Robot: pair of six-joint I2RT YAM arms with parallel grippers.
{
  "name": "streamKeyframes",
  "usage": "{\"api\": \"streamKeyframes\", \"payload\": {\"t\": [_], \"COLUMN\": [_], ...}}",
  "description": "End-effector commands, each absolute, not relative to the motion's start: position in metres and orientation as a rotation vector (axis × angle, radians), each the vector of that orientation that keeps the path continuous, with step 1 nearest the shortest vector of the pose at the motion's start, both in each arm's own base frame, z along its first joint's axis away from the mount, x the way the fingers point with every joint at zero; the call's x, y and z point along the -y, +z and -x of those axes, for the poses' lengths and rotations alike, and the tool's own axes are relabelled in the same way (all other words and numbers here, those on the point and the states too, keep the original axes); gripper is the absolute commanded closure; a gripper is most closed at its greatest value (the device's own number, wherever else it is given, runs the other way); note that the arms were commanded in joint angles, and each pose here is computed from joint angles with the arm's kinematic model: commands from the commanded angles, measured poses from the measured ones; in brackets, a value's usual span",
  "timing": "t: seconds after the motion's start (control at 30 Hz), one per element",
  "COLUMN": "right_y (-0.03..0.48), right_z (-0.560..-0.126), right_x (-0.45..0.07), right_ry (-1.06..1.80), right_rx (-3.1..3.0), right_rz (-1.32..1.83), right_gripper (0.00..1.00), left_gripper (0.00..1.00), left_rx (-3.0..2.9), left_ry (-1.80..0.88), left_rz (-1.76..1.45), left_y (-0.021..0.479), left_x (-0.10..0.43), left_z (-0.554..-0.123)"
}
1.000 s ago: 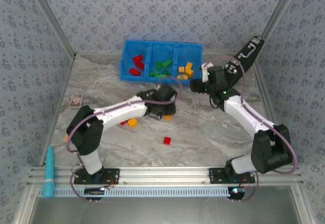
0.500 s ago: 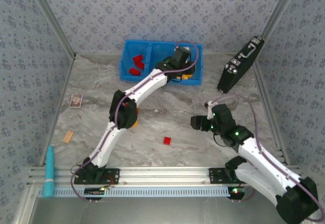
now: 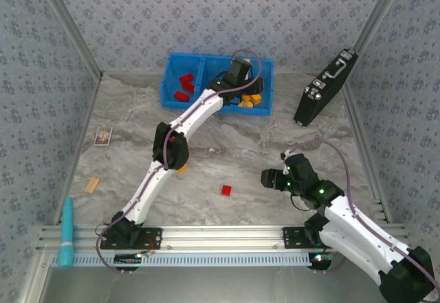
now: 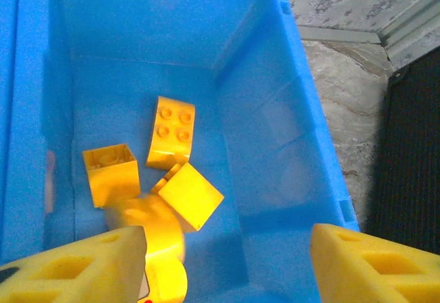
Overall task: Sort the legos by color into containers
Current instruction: Place the lego in the container, then pick up the lego from the bottom-center of the table.
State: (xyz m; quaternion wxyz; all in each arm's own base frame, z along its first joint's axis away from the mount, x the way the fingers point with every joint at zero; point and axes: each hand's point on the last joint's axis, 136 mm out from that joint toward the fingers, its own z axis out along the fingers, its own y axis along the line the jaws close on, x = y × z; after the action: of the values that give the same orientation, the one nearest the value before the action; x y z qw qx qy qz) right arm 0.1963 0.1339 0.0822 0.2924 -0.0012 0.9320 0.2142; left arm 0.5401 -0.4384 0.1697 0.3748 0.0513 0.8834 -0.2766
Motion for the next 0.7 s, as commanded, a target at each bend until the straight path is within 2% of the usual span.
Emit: {"api": "streamKeyframes", "payload": {"t": [0.0,0.23,0.33,0.4,0.47,0.67], "right_y": [0.086,0.093,0.089,0.081,0.077,0.069], "right_z": [-0.198,-0.205,-0.204,-0.204,-0.203,-0.192], "right_x": [-0.144,-0.173,-0.188,-0.199,-0.214,-0.255], "right_ry": [0.614,0.670,0.665,0.653,0.645,0.592], "right_rx": [-2.505,-2.496,-2.529,-2.576,-2.599,-2.707], "right_rz": [-0.009,-0.012,-0.050,-0.099,-0.111,-0.093], "right_gripper": [0.27,0.28,0.28,0.28,0.28,0.25], "left_gripper": [0.32,0.28,0.27,0.26,0.24,0.23], "left_rx": [-2.154,-1.985,-1.928,-1.894,-1.894,-1.906], "left_ry": [-0.785,-0.824,-0.768,-0.681,-0.598,-0.467], "left_rz": [-0.207,-0.377,-0.420,-0.398,-0.319,-0.020], "left_y": [0.252,0.374,0.407,0.422,0.422,0.379], "left_x": [0.432,0.404,0.375,0.338,0.292,0.147], "left_z": [-0.527,-0.474,-0.449,-0.434,-0.422,-0.374]}}
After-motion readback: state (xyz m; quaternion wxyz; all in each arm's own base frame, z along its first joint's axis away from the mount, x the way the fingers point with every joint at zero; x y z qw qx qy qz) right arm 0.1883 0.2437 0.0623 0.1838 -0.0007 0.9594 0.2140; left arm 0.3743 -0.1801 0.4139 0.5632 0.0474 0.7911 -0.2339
